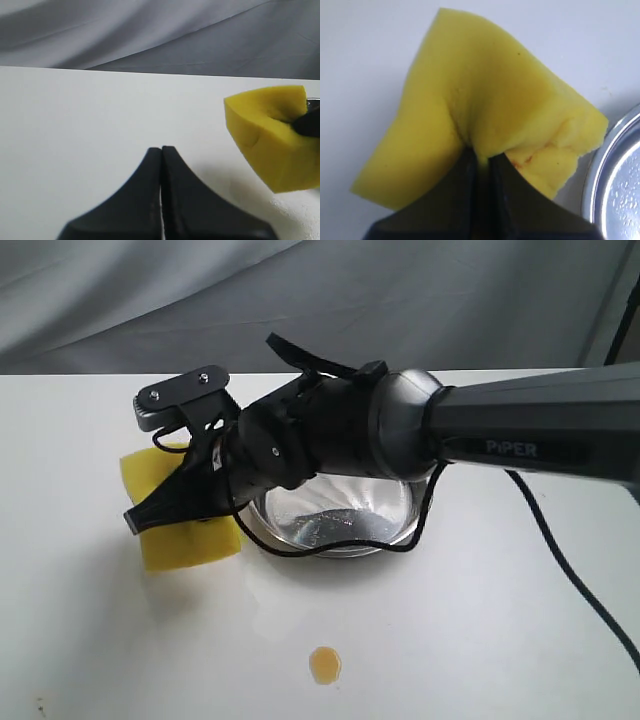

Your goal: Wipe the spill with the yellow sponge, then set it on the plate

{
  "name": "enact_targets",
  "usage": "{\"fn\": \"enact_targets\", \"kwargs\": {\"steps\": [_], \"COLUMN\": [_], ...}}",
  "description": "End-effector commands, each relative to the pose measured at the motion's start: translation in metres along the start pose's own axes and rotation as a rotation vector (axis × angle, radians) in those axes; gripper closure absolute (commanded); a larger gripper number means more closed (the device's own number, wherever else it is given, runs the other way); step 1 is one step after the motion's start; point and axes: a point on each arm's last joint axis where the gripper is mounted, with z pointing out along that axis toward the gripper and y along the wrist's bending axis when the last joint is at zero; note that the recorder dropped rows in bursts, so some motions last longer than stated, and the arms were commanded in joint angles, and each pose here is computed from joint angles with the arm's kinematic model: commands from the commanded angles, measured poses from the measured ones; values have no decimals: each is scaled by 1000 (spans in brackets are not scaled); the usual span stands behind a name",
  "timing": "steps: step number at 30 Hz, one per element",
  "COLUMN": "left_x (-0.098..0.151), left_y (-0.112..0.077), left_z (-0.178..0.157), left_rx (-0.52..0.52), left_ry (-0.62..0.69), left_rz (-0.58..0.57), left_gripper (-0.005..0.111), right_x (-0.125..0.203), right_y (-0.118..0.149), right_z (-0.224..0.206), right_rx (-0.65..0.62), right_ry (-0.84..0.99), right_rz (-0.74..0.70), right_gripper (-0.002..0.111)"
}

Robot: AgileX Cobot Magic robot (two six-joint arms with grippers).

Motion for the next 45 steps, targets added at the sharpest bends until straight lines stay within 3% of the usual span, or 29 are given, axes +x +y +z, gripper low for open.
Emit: {"fn": "enact_targets", "kwargs": {"steps": [1, 15, 25, 31, 40, 45], "left_x": [0, 0, 0, 0, 0, 0], "left_y": [0, 0, 0, 0, 0, 0], "left_z": [0, 0, 0, 0, 0, 0], "left_rx": [-1, -1, -1, -1, -1, -1], "left_ry": [-8, -8, -8, -8, -8, -8], "left_rz": [-2, -2, -2, -2, -1, -1], "left_gripper": [107, 107, 107, 107, 107, 107], "right_x": [15, 43, 64, 61, 27, 25], "right_y": [0, 27, 23, 25, 29, 30], "right_z": [11, 13, 2, -4, -40, -55], "right_rx": [8, -188, -213, -244, -228, -241], "right_ry": [117, 356, 611, 596, 392, 415], "right_rz": [-55, -164, -284, -349, -387, -394], "right_gripper": [108, 108, 108, 108, 108, 108]}}
